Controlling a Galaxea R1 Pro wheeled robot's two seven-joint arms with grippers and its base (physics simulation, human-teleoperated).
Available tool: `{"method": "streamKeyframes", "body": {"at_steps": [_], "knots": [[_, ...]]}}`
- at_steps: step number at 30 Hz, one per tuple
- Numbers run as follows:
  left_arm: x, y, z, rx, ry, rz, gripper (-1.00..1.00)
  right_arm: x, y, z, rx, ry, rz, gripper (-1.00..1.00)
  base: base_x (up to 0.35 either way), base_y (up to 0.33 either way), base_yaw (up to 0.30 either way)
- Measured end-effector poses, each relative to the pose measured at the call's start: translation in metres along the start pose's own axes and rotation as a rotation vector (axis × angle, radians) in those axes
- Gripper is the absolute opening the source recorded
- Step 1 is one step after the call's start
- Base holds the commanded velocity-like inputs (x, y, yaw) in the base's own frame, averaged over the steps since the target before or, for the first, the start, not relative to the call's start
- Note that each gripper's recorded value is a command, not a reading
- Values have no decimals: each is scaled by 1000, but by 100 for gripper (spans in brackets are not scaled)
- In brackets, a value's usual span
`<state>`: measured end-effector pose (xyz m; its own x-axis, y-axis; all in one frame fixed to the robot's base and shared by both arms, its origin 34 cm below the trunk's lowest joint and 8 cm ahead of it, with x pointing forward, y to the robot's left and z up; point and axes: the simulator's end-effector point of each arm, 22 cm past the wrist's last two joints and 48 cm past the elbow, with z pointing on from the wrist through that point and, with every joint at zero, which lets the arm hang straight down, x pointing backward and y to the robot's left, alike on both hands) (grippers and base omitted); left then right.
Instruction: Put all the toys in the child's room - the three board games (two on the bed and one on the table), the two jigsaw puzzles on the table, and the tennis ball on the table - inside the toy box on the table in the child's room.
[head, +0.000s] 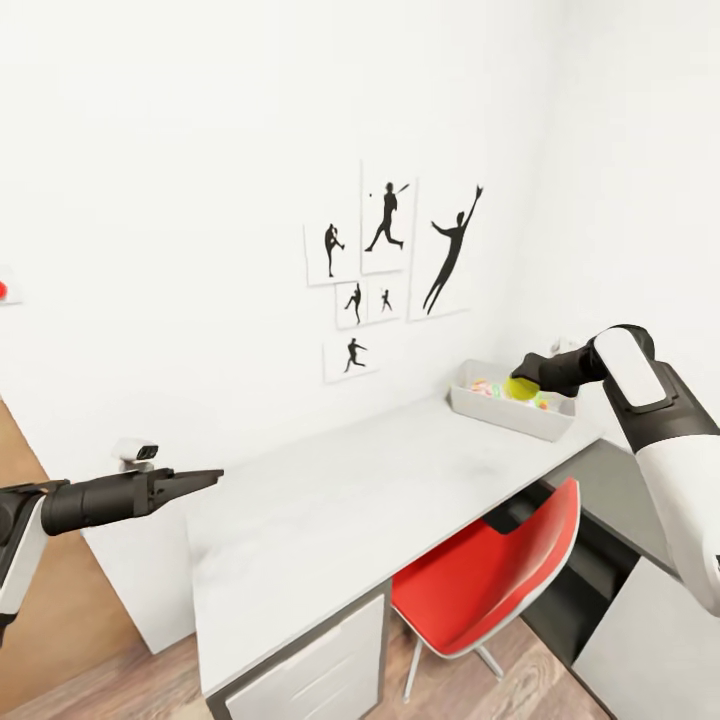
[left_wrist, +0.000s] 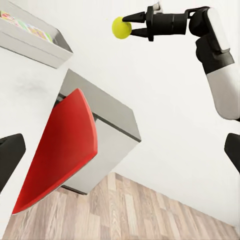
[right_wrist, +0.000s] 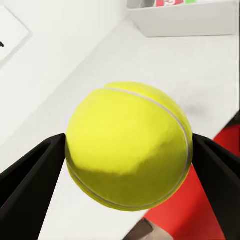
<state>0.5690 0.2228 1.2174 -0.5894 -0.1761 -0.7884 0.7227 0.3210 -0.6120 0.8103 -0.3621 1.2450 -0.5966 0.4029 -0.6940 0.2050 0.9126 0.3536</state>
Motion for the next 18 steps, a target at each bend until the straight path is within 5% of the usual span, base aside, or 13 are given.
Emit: {"method": "streamKeyframes", "body": {"at_steps": [9,18], "knots": [[-3,-5,-1,4,-5,10,100,-4,2,-7,-6,-11,2,-100,263,-159,-205],[-4,-6,-1,5,-6,14,100,-4,4,-8,-7,-12,-3,-100,272,-217,-28]]}}
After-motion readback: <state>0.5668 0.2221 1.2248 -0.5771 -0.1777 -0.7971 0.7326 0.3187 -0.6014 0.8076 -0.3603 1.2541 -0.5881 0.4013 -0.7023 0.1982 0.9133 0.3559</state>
